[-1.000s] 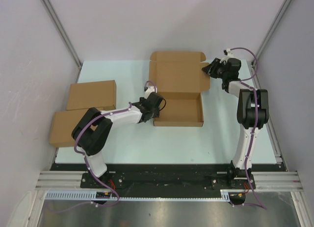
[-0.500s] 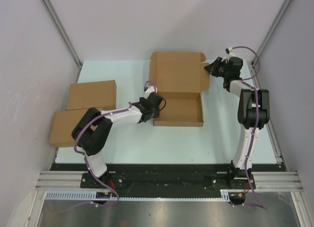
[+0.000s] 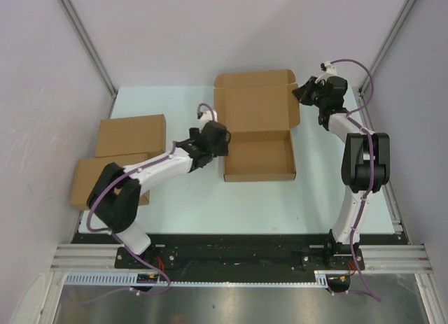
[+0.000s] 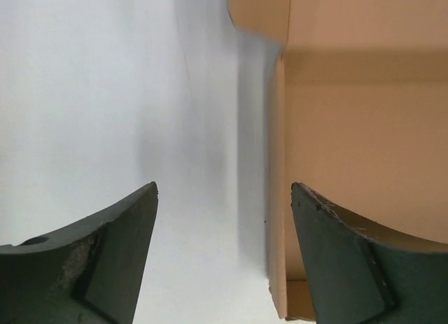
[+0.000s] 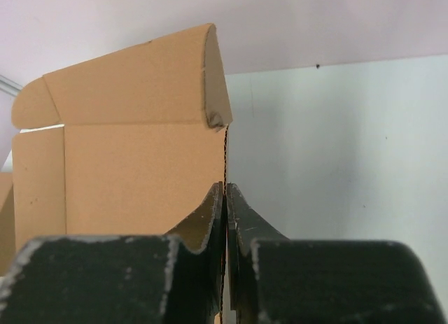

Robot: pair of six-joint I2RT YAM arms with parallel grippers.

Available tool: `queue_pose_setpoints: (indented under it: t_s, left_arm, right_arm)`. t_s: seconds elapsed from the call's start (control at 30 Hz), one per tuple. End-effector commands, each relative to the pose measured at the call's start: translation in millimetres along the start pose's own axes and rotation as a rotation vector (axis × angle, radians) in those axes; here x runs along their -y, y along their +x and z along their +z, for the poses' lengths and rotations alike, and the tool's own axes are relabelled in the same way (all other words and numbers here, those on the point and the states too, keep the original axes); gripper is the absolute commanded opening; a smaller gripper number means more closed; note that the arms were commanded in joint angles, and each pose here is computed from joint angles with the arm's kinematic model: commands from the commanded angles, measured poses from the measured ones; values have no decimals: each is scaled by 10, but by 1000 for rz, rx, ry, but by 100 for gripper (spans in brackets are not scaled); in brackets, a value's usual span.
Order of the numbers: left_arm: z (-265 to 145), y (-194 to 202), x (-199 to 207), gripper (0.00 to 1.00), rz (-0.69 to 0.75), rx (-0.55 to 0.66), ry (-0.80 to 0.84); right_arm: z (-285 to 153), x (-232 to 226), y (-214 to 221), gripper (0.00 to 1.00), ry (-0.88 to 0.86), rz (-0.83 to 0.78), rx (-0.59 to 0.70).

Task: Fold the paper box

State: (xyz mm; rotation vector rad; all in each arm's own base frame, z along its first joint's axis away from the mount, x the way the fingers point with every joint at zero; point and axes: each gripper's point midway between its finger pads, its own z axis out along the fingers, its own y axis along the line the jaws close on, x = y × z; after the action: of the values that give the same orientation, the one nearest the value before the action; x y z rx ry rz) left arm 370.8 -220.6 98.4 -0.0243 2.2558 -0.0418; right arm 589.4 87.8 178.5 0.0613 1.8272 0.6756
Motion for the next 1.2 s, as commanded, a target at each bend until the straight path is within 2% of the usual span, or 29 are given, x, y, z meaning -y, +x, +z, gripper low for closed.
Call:
queue_pose_setpoints:
  t_s: [0.0, 0.07, 0.1, 0.13, 0.17, 0.2, 0.27, 0.33, 0.47, 0.53, 0.63, 0.87, 1.0, 1.17]
  left_arm:
    - [-367, -1043, -335, 82, -254, 220, 48]
    - [-347, -1169, -414, 82, -332, 238, 118]
    - [-258, -1210, -636, 82, -375, 242, 100]
    - [-233, -1329, -684, 82, -409, 278, 127]
    - [-194, -1326, -660, 82, -409, 264, 182]
    - [-135, -1378, -792, 81, -427, 289, 187]
    - [-78, -1520, -781, 81, -422, 342, 259]
    - [-43, -1629, -726, 82, -416, 369, 345]
    - [148, -1701, -471, 81, -384, 321, 542]
    - [82, -1812, -327, 80, -354, 336, 659]
    - [140, -1796, -213, 80, -329, 319, 725]
    - [405, -1741, -166, 77, -333, 285, 738]
    - [459, -1745, -117, 70, -331, 278, 765]
    - [565, -1619, -149, 68, -335, 239, 733]
  right_arm:
    - [-172, -325, -181, 3, -8, -105, 34]
    - [-246, -378, -183, 2, -5, -115, 38]
    - [-279, -358, -117, 2, 5, -117, 27]
    - [-327, -399, -126, 2, 7, -124, 27]
    - [-357, -408, -125, 2, 9, -125, 26]
    - [-381, -391, -60, 2, 15, -124, 13]
    - [-435, -429, -79, 2, 20, -136, 17]
    - [-468, -419, -36, 2, 30, -132, 10]
    - [-481, -466, -21, 2, 25, -136, 9]
    - [-476, -495, -2, 2, 23, -139, 6]
    - [-458, -508, 30, 2, 20, -141, 3]
    - [-414, -555, 121, 1, 9, -138, -11]
    - [-409, -562, 137, 1, 12, -140, -14]
    - [-429, -573, 97, 1, 12, -148, -6]
